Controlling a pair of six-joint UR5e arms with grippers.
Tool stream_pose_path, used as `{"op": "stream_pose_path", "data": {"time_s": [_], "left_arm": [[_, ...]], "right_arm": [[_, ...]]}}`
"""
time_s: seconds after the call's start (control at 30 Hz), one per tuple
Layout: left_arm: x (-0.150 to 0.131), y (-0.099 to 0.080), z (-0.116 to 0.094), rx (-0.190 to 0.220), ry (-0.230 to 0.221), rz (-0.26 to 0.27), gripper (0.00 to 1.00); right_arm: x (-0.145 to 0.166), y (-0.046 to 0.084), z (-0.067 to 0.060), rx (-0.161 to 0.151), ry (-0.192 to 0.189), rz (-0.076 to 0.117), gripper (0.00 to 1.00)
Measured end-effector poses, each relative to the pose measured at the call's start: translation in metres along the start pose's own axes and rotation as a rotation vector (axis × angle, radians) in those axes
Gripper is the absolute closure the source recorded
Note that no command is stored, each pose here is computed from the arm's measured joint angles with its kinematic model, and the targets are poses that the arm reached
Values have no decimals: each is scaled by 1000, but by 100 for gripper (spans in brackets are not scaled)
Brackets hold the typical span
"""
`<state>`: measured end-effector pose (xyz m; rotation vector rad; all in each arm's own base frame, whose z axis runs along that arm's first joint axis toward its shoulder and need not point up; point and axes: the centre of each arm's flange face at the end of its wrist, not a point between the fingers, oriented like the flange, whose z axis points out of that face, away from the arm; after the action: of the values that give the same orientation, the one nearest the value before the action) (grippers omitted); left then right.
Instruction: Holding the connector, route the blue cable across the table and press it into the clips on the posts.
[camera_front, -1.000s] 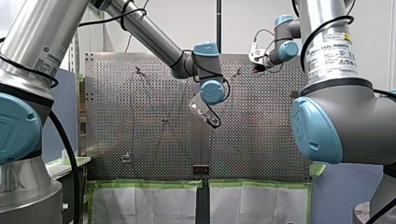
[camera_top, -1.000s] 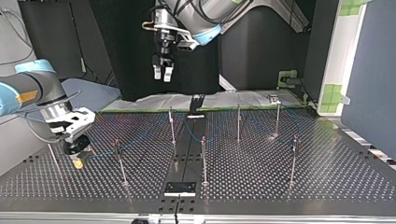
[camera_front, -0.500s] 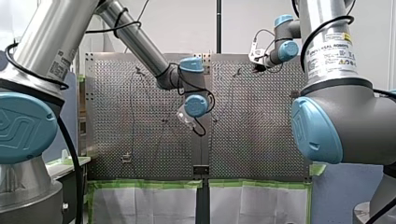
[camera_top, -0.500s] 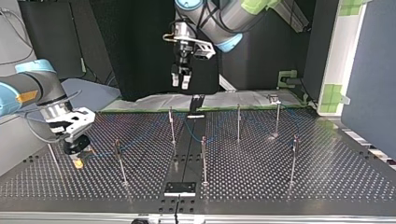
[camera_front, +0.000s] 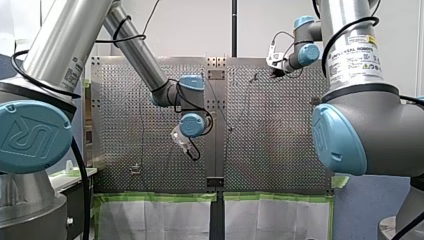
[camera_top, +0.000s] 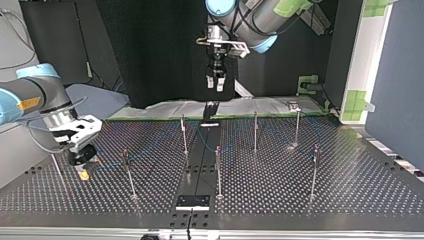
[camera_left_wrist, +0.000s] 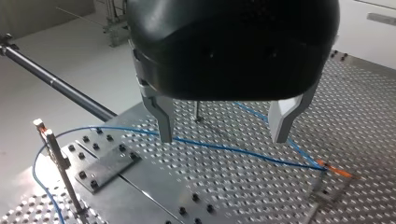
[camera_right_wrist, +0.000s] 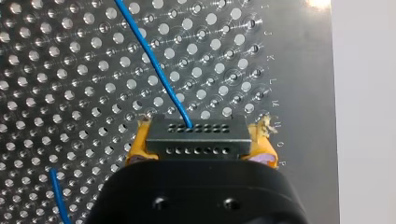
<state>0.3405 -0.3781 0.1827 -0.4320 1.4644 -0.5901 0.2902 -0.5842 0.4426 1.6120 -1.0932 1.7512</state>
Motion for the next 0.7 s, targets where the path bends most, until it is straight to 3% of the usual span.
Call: {"op": "stream_pose_path", "data": {"time_s": [0.7], "left_arm": [[15,64,-59,-81,113,115,0]], "right_arm": [[0,1,0,-1,-1,4,100]]}}
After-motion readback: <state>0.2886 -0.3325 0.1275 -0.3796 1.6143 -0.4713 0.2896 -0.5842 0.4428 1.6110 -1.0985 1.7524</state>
